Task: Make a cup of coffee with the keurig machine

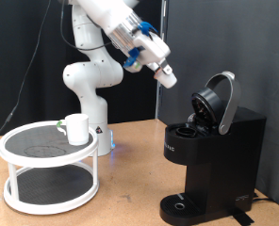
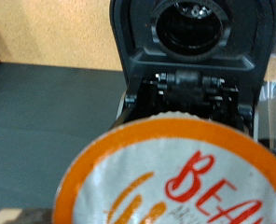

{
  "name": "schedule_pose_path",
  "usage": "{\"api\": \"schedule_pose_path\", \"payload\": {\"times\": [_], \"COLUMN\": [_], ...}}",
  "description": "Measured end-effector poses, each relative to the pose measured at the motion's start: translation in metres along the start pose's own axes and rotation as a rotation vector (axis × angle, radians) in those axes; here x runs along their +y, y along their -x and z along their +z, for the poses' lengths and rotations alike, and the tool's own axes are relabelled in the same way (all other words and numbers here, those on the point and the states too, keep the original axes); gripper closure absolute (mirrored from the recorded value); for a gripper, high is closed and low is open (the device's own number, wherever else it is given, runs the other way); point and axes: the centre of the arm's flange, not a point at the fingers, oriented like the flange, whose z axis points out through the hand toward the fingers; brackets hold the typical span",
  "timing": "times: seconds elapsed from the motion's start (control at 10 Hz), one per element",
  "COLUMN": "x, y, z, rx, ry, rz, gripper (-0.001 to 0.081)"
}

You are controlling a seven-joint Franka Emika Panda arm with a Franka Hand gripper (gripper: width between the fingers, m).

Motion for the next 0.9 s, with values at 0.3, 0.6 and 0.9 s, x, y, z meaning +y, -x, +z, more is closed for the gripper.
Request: {"api": "schedule_pose_path", "payload": {"times": [0.3, 0.6, 0.9], "x": [-0.002, -0.005, -0.008], "y": [0.003, -0.003, -0.015], "z": [0.034, 0.06, 0.085], "rx": [0.056, 0.093, 0.124], "ry": [-0.021, -0.031, -0.044], "rz": [-0.005, -0.002, 0.003], "gripper": [0.0418, 0.0418, 0.0418]}}
